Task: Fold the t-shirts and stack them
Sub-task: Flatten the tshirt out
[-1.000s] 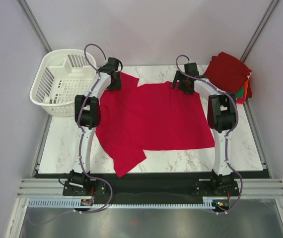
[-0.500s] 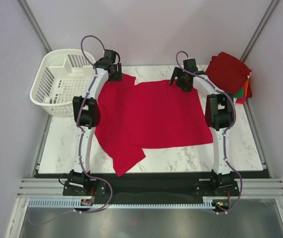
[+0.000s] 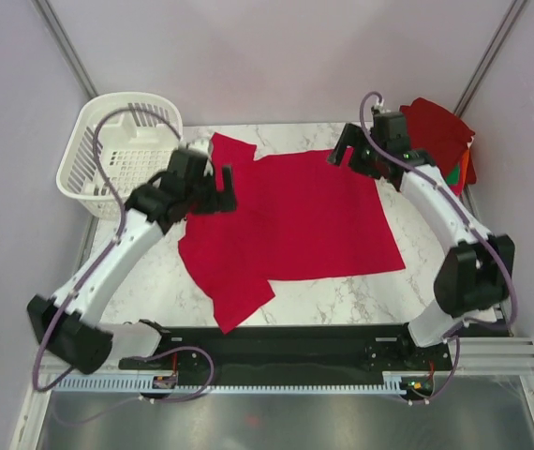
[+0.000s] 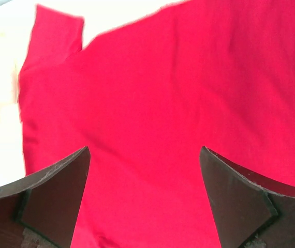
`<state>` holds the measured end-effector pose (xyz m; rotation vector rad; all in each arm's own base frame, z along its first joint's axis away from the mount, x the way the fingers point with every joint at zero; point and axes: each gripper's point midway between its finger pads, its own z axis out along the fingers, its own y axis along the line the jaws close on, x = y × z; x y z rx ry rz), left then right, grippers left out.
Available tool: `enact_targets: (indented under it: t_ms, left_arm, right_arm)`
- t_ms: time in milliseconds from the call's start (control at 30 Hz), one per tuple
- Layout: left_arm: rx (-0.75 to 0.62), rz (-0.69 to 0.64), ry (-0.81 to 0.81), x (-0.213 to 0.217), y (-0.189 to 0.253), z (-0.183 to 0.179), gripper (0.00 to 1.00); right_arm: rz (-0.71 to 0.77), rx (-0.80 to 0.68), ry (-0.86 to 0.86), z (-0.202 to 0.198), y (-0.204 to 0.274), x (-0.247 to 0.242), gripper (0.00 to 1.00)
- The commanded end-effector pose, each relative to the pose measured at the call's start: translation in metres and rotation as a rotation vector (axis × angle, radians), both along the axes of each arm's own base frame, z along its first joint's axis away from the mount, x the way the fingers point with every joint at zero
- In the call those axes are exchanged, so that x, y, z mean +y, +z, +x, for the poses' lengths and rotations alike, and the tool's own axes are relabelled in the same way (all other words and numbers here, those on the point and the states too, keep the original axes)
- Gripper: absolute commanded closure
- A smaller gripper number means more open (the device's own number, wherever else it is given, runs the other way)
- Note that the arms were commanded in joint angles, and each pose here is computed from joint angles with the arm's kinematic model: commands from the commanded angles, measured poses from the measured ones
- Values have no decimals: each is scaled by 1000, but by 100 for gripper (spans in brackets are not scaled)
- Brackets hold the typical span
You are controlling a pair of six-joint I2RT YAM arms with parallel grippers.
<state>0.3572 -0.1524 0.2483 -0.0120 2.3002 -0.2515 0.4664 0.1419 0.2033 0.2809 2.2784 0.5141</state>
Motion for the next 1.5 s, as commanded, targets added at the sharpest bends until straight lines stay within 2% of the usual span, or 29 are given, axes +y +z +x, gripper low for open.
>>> enact_targets:
  t_ms: [0, 33, 67, 100, 133, 167, 233, 367, 533, 767, 933, 967, 1067, 1100, 1133, 1167, 1233, 1300, 1467]
  left_arm:
    - [275, -63, 41, -5, -88, -88, 3]
    - [325, -116, 60, 1, -105, -124, 4]
    - [354, -149, 70, 2, -115, -140, 5]
    - [365, -187, 82, 4, -119, -155, 6]
    - [438, -226, 119, 7, -141, -178, 7]
    - [396, -291, 119, 8, -133, -187, 8]
    - [429, -331, 174, 13, -151, -204, 9]
    - [459, -372, 182, 8, -157, -214, 9]
    - [599, -340, 215, 3, -196, -230, 12]
    - [630, -278, 251, 6, -223, -240, 17]
    - [640, -277, 234, -3, -233, -238, 25]
    - [639, -275, 232, -4, -234, -237, 27]
    - [645, -249, 223, -7, -240, -234, 43]
    - [642, -238, 218, -7, -241, -232, 59]
    - [646, -229, 212, -8, -242, -232, 66]
    - [650, -213, 207, -8, -245, -231, 82]
    - [635, -213, 186, -13, -239, -224, 95]
    - [612, -226, 157, -21, -229, -216, 98]
    - [569, -256, 126, -30, -212, -204, 98]
  right_arm:
    - [17, 32, 25, -58, -12, 2, 5]
    - [18, 41, 39, -71, -18, 4, 5]
    - [10, 87, 47, -90, -40, 2, 5]
    - [16, 93, 60, -99, -43, 3, 5]
    - [20, 70, 71, -109, -37, 3, 5]
    - [15, 98, 74, -121, -49, 0, 5]
    - [13, 97, 79, -134, -53, -2, 4]
    - [19, 107, 100, -148, -57, -2, 4]
    - [16, 93, 103, -155, -52, -4, 4]
    - [-7, 115, 109, -160, -57, -8, 4]
    - [-56, 111, 64, -161, -60, -20, 4]
    - [-66, 109, 53, -161, -61, -22, 4]
    - [-96, 112, 35, -162, -64, -29, 3]
    - [-102, 119, 33, -163, -66, -30, 3]
    - [-107, 125, 33, -164, -68, -31, 3]
    - [-110, 126, 28, -165, -68, -32, 3]
    - [-127, 146, -15, -168, -75, -40, 3]
    - [-170, 164, -123, -172, -83, -60, 2]
    - [-134, 178, -386, -195, -95, -110, 2]
